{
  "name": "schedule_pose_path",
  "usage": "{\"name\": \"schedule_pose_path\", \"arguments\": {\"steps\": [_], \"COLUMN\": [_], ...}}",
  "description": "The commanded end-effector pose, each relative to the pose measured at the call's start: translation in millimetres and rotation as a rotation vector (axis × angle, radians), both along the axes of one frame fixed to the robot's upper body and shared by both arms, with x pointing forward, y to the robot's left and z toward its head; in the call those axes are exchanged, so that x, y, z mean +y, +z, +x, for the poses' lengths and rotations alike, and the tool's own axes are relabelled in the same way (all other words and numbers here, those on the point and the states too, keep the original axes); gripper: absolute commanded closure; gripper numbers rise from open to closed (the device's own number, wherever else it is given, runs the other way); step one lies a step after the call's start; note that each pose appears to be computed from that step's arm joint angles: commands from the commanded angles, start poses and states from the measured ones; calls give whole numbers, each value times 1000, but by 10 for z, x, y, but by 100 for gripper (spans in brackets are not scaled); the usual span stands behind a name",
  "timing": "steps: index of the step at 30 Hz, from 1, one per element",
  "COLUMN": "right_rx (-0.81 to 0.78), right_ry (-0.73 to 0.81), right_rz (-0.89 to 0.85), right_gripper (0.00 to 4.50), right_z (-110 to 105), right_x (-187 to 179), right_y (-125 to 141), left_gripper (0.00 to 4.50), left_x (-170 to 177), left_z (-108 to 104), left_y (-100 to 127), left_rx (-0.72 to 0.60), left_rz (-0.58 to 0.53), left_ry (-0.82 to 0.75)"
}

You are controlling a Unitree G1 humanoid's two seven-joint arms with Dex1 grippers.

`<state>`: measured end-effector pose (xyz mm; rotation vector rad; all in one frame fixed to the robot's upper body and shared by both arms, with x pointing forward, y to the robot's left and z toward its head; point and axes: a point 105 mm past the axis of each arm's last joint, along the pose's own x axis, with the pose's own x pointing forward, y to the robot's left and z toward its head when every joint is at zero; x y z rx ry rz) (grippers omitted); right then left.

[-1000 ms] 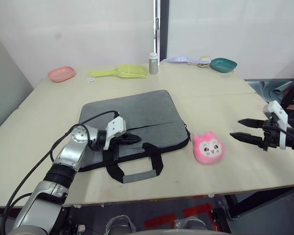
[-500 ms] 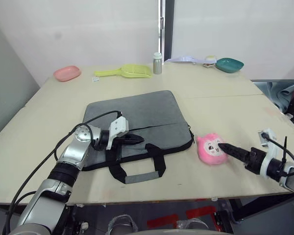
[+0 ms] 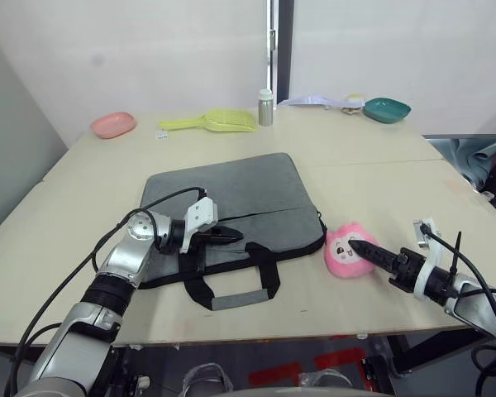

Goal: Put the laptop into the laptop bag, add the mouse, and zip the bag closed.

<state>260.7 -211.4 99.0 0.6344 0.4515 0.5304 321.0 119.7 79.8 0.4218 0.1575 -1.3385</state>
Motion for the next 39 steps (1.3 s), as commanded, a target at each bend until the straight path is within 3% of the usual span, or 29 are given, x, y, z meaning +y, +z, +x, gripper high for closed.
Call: {"name": "schedule_pose_path", "arguments": {"steps": [1, 7, 14, 19, 24, 33, 37, 39], "right_rx": [-71, -115, -165, -208, -226, -249, -222, -228], "right_ry": [-9, -16, -10, -48, -24, -27, 41, 63], "right_rz": [-5, -42, -141, -131, -96, -39, -47, -99], "right_gripper": [248, 446, 446, 446, 446, 446, 446, 370], "right_z": [82, 283, 600, 891, 1033, 1214, 1113, 1048], "right_x": [-105, -185, -49, -47, 47, 143, 180, 160], "right_y": [195, 325, 361, 458, 522, 617, 540, 476], "left_gripper": [450, 450, 450, 450, 450, 450, 450, 450], "left_x": [255, 313, 343, 356, 383, 414, 404, 368], "left_z": [-140, -231, -307, -355, -395, -466, -399, -346], "left_y": [-607, -756, -873, -892, -915, -950, -890, -809], "left_rx": [175, 190, 206, 206, 214, 225, 196, 173], "left_rz": [201, 263, 286, 295, 306, 309, 272, 219], "left_ry": [70, 42, 37, 22, 16, 16, 48, 69]}}
